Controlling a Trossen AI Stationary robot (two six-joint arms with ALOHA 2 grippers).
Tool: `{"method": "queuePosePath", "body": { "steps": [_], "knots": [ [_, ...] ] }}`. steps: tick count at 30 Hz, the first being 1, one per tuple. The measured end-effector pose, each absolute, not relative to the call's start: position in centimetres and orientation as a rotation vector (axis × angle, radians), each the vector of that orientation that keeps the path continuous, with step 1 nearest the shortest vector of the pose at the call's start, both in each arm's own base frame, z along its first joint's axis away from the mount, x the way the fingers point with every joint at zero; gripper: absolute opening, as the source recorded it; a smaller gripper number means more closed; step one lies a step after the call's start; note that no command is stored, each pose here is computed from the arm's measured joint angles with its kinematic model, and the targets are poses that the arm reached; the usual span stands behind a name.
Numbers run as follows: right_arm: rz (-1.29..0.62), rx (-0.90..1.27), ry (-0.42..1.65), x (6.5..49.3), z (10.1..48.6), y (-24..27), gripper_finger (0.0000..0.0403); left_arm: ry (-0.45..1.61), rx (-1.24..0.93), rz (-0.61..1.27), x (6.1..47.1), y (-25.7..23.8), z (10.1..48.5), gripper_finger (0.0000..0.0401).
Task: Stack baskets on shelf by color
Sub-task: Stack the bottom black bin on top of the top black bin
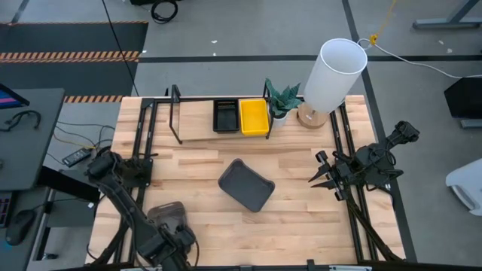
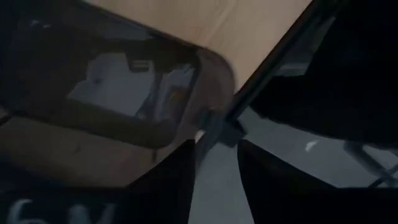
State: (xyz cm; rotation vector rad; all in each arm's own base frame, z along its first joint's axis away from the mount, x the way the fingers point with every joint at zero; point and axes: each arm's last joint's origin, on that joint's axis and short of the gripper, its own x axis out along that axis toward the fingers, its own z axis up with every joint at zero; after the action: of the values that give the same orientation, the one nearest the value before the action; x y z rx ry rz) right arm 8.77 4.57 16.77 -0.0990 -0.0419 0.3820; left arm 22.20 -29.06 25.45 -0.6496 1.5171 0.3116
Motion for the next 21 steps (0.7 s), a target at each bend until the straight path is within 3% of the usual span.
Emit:
{"method": "queuePosePath", "body": {
  "steps": [8,12,21],
  "knots": [
    [0.382,-0.099,-0.042,8.8,16.8,4.6,0.0090,1.523,-0.690,0.365,21.9,-29.3,24.1,0.0172],
    [0.382,-0.099,-0.043,8.8,16.8,4.6,0.0090,1.504,-0.696,0.298,22.6,-29.4,24.2,0.0190],
    [0.382,-0.098,-0.046,8.8,16.8,4.6,0.0090,1.582,-0.579,0.229,23.7,-30.0,21.5,0.0179]
  ]
}}
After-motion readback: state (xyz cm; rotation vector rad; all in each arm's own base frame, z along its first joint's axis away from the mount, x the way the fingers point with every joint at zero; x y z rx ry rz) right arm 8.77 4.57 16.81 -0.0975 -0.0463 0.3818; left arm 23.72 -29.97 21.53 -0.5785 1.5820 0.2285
